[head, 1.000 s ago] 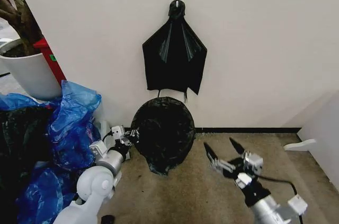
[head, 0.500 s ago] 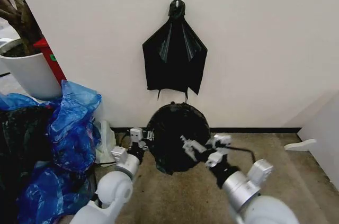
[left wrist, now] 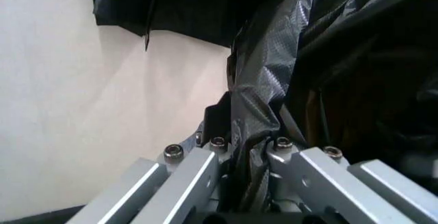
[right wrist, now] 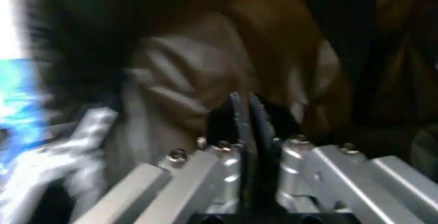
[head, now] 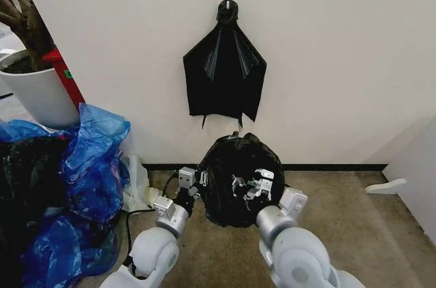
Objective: Place the garbage bag over the trash bin.
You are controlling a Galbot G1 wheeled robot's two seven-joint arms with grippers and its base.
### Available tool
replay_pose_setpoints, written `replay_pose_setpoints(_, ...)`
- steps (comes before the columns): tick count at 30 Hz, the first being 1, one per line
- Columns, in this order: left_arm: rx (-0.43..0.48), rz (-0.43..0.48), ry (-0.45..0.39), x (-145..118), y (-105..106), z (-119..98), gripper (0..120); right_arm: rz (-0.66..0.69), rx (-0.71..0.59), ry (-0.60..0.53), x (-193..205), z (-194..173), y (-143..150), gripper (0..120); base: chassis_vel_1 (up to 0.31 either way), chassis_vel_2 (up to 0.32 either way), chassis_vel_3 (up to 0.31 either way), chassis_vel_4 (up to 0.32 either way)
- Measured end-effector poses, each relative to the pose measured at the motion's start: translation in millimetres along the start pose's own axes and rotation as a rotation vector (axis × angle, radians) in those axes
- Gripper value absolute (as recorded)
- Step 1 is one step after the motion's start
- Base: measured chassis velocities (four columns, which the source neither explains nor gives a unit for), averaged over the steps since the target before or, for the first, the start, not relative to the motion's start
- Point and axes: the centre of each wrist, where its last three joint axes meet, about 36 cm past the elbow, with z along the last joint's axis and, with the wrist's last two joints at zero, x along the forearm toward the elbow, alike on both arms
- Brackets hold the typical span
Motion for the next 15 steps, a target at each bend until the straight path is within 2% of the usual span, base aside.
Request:
replay_pose_setpoints(4, -0.011, 0.007, -0.007, 6.3, -1.8, -3.5, 1, 0.066, 0.012, -0.009, -20.5, 5.7, 0.0, 0, 0.000, 0.000, 0.000, 0.000)
replay_pose_setpoints(15, -0.034, 0.061, -0.017, 17.3, -18.5, -4.0, 1, 0.119, 0.027, -0.007, -46.1, 15.2, 9.9, 0, 0.000, 0.000, 0.000, 0.000)
